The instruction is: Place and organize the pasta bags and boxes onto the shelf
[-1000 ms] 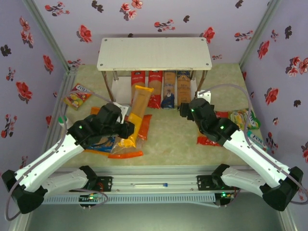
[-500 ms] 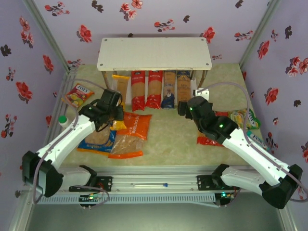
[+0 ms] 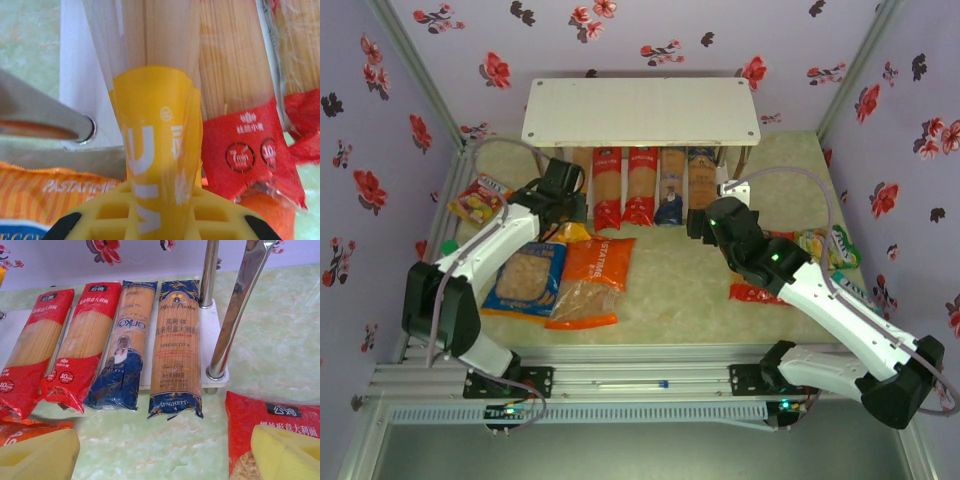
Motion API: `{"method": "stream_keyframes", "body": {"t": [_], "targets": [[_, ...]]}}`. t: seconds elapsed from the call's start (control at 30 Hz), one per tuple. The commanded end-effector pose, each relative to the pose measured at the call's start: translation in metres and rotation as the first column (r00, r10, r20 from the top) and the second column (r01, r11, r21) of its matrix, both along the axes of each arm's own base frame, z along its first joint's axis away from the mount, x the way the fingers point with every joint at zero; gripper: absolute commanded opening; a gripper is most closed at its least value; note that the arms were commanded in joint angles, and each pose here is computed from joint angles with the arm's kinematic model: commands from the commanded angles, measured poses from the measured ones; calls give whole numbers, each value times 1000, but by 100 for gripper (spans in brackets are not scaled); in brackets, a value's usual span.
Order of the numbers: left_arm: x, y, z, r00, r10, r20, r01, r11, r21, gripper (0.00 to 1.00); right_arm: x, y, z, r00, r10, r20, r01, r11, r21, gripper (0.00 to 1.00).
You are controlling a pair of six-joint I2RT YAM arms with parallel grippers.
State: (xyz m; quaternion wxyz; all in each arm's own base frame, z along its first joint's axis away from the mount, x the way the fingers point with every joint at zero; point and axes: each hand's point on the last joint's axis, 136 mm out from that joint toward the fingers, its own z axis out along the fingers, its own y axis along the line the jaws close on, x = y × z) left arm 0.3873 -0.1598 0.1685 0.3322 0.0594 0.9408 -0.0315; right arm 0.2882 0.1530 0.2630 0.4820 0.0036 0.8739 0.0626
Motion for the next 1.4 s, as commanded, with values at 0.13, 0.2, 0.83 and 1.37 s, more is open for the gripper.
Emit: {"method": "stream_keyframes", "body": {"t": [0.13, 0.2, 0.83, 1.37], "targets": [[56, -4, 41, 983, 28, 180, -28, 1000, -5, 0, 2, -1, 17, 999, -2, 44, 2, 1000, -13, 90], [61, -5, 38, 984, 25, 178, -26, 1000, 2, 0, 2, -2, 17, 999, -5, 44, 5, 1000, -16, 90], [88, 6, -17, 995, 55, 89, -61, 996, 58, 0, 1, -4, 12, 999, -9, 40, 10, 1000, -28, 91], [95, -1, -33, 994, 49, 99, -52, 998, 27, 14, 1, -7, 8, 999, -18, 35, 20, 999, -44, 91]]}}
